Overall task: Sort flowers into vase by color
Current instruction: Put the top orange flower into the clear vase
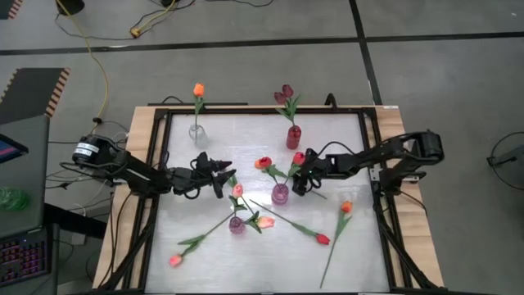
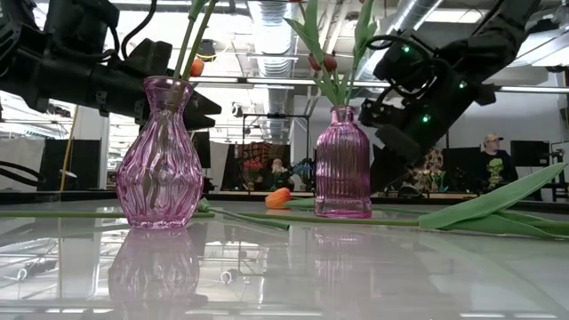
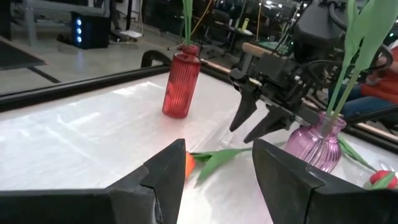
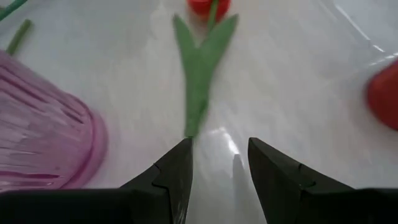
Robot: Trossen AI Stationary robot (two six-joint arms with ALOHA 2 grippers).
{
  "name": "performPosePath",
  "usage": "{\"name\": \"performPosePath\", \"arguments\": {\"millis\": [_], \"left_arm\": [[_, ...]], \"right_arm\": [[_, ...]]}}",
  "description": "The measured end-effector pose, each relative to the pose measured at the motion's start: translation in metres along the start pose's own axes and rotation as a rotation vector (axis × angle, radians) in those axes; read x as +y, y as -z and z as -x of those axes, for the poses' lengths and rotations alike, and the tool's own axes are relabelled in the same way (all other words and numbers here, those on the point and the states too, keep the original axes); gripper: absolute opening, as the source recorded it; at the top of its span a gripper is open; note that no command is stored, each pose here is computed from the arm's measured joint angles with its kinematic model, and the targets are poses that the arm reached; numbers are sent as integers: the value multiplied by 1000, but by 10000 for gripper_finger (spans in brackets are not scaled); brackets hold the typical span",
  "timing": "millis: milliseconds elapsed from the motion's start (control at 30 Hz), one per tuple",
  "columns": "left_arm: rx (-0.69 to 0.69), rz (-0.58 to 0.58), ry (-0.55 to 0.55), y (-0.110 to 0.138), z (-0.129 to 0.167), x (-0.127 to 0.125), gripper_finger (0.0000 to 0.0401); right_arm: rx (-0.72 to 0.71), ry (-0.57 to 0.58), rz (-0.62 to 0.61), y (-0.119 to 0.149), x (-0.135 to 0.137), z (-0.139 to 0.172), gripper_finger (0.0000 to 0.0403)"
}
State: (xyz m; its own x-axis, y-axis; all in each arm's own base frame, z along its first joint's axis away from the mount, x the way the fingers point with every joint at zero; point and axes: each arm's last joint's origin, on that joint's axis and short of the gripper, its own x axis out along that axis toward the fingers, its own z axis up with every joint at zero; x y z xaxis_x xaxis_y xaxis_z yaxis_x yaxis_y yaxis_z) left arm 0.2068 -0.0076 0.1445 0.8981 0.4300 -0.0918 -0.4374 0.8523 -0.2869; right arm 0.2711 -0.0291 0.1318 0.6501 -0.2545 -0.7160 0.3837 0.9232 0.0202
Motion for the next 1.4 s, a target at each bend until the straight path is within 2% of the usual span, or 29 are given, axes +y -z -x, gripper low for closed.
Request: {"name": "performPosePath", "arguments": {"millis": [333,500,1000,1400], "left_arm": [[2,2,-1,0,0,0,174],[2,2,-1,0,0,0,174],[2,5,-1,0,0,0,174],[2,10,-2,0,0,0,174]], "right_arm": [[36,-32,7,10,3,-21,180],[33,-32,5,10,3,-21,172],[22,-37,1,9,3,-20,31],[-2,-52,-2,-2,5,-17,36]]}}
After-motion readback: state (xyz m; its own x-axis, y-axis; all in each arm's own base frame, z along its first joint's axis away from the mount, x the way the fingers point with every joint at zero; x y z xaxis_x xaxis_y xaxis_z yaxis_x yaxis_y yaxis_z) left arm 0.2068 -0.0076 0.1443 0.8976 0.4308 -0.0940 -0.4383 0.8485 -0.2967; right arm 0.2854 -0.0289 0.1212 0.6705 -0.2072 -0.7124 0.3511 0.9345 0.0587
